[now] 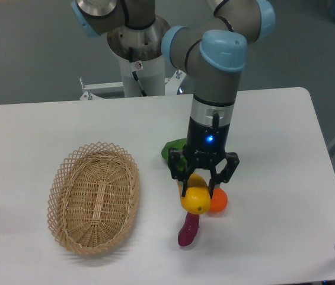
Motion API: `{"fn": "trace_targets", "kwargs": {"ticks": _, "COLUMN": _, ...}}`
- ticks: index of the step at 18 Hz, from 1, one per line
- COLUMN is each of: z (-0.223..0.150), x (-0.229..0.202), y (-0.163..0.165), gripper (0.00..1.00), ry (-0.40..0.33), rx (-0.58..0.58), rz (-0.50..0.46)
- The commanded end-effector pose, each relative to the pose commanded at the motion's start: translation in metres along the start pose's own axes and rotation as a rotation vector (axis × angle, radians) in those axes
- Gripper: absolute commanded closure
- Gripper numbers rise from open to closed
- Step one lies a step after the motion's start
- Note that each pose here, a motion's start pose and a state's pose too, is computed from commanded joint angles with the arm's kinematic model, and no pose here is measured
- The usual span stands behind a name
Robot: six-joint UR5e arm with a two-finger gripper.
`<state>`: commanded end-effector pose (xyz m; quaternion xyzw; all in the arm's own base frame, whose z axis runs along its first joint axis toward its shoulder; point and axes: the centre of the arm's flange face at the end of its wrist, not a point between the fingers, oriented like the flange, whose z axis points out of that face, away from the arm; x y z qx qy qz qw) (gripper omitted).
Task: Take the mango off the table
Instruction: 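Lift the grasped mango up off the table toward the orange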
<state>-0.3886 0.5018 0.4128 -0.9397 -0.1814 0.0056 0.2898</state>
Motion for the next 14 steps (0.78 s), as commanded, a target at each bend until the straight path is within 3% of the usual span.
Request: {"fn": "trace_targets", "kwargs": {"ticks": 14, "z": 0.0061, "x": 0.0064, "y": -0.0011, "gripper": 0.48, "ry": 0.005, "rx": -0.007, "rz": 0.016}}
